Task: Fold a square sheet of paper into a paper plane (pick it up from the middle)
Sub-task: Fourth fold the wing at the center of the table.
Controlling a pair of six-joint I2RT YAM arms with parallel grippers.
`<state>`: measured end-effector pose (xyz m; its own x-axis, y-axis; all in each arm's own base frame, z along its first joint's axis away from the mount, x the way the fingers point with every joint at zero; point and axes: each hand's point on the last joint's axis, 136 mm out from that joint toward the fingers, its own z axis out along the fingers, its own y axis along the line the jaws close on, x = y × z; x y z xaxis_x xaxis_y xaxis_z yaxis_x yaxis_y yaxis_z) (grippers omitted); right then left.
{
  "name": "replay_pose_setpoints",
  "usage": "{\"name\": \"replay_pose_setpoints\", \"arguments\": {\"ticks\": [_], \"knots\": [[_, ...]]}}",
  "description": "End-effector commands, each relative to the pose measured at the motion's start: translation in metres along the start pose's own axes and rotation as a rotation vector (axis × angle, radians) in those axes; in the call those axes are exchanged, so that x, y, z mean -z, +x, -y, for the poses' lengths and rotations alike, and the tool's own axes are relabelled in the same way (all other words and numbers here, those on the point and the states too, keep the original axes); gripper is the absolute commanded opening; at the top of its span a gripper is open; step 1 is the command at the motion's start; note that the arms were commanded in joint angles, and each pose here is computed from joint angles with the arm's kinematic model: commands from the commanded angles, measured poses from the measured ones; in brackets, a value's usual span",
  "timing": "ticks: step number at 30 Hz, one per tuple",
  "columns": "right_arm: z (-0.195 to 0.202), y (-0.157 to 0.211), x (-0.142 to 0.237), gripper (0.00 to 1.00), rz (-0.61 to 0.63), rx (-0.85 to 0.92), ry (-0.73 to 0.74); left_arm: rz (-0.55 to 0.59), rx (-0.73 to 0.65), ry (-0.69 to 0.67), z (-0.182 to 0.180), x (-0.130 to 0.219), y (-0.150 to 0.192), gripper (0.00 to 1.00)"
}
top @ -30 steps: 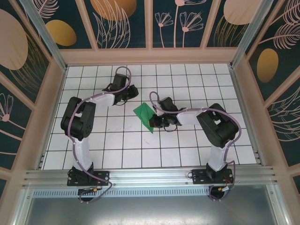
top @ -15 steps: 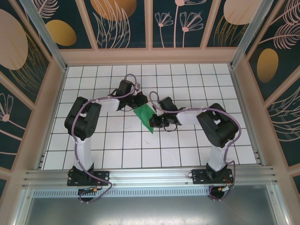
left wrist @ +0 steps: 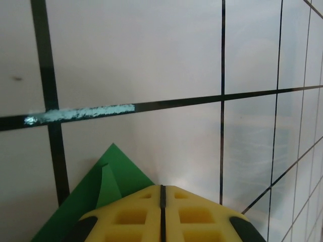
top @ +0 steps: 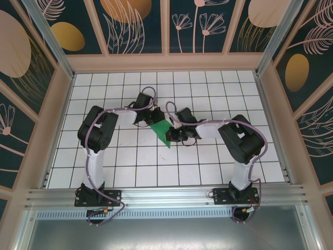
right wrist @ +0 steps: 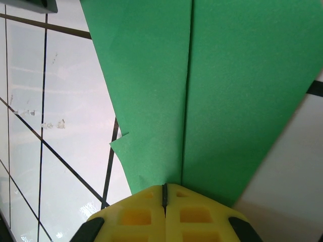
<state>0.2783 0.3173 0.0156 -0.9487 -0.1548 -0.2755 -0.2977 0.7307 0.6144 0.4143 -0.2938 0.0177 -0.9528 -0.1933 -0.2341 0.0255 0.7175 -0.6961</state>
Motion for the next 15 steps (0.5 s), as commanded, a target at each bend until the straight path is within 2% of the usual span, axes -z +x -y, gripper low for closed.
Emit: {"name": "replay_pose_setpoints", "arguments": {"ticks": [1, 7, 15], "knots": [[0.052, 0.067, -0.008, 0.0, -0.205, -0.12, 0.171, 0.026, -0.045, -0.13, -0.03, -0.01, -0.006, 0.11], [0.057, 0.076, -0.008, 0.0, -0.222, -0.126, 0.177, 0.088, -0.076, -0.173, -0.038, -0.001, -0.026, 0.1], [0.058, 0.08, -0.008, 0.0, -0.227, -0.134, 0.174, 0.098, -0.125, -0.101, -0.031, -0.003, -0.04, 0.11]]}}
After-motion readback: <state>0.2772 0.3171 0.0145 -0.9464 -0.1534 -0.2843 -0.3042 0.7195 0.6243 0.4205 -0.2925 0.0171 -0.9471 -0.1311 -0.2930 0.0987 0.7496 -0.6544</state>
